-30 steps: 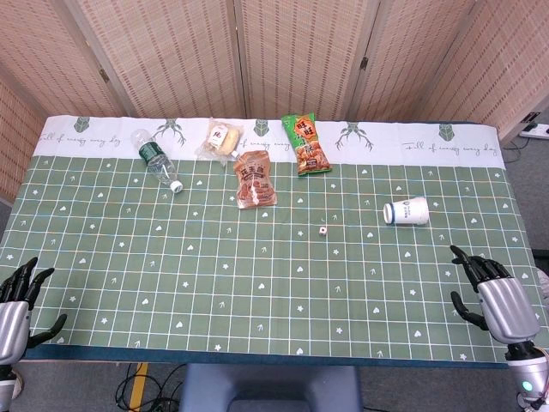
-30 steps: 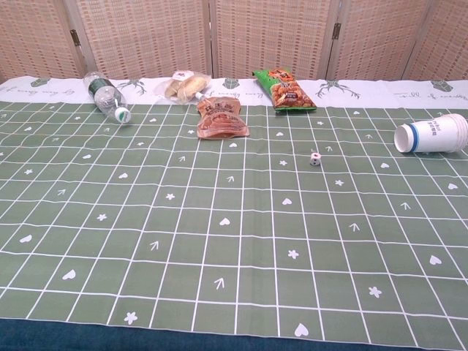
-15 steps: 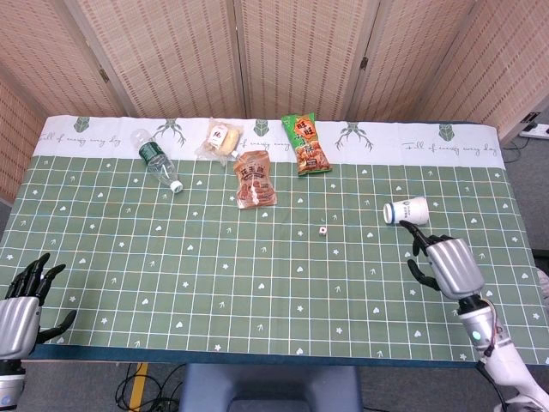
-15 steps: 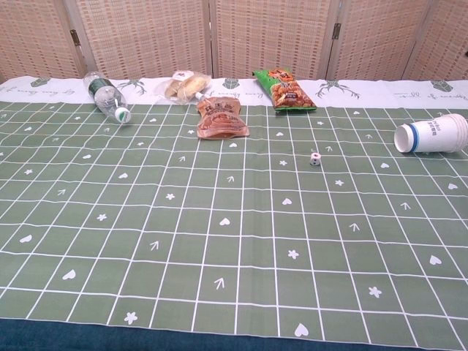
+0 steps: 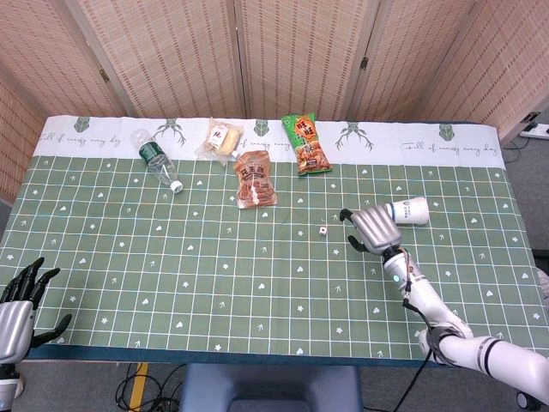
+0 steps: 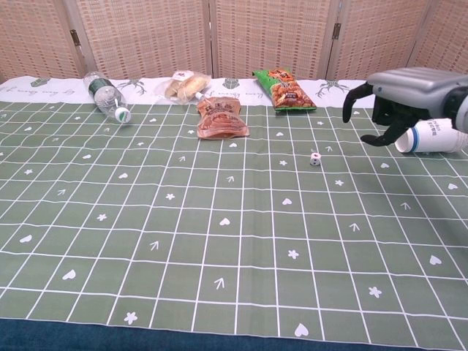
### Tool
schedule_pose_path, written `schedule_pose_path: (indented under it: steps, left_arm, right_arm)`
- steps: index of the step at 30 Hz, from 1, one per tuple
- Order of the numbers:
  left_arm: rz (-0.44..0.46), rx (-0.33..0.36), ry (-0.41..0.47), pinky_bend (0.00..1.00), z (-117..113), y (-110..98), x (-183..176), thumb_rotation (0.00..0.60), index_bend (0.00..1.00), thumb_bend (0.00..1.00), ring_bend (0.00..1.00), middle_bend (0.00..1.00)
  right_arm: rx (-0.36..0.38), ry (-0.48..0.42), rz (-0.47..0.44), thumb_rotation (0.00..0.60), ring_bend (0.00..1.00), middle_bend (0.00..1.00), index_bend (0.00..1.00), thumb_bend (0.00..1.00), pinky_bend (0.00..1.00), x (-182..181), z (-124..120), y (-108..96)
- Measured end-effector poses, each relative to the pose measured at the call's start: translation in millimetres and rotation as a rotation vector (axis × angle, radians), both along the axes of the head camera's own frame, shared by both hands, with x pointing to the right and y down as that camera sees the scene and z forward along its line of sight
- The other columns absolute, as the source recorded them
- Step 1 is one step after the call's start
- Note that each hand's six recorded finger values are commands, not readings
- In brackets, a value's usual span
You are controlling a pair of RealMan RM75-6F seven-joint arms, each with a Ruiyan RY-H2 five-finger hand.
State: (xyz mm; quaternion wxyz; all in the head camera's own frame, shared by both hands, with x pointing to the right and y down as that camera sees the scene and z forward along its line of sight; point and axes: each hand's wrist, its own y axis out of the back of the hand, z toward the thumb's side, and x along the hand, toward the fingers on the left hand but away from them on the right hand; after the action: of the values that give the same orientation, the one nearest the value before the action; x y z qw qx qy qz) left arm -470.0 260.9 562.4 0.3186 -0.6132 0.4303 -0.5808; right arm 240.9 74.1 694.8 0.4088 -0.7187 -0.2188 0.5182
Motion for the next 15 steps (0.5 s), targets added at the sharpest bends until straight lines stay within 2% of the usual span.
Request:
schedule_pose_path:
  steps: [8,15]
  left_arm:
    - [-0.015,0.002,-0.014,0.15,-3,2,-6,0.6,0.17,0.27,0.04,0.0]
    - [-0.028,-0.008,-0.021,0.15,-2,5,-11,0.6,0.17,0.27,0.04,0.0]
  right_arm:
    - [-0.048,0.042,-0.009,0.6,1.0,1.0,0.43,0.28,1.0,-32,31,-8]
    - [-0.071,0.066,-0.008,0.6,1.0,1.0,0.44,0.28,1.0,-42,50,-10]
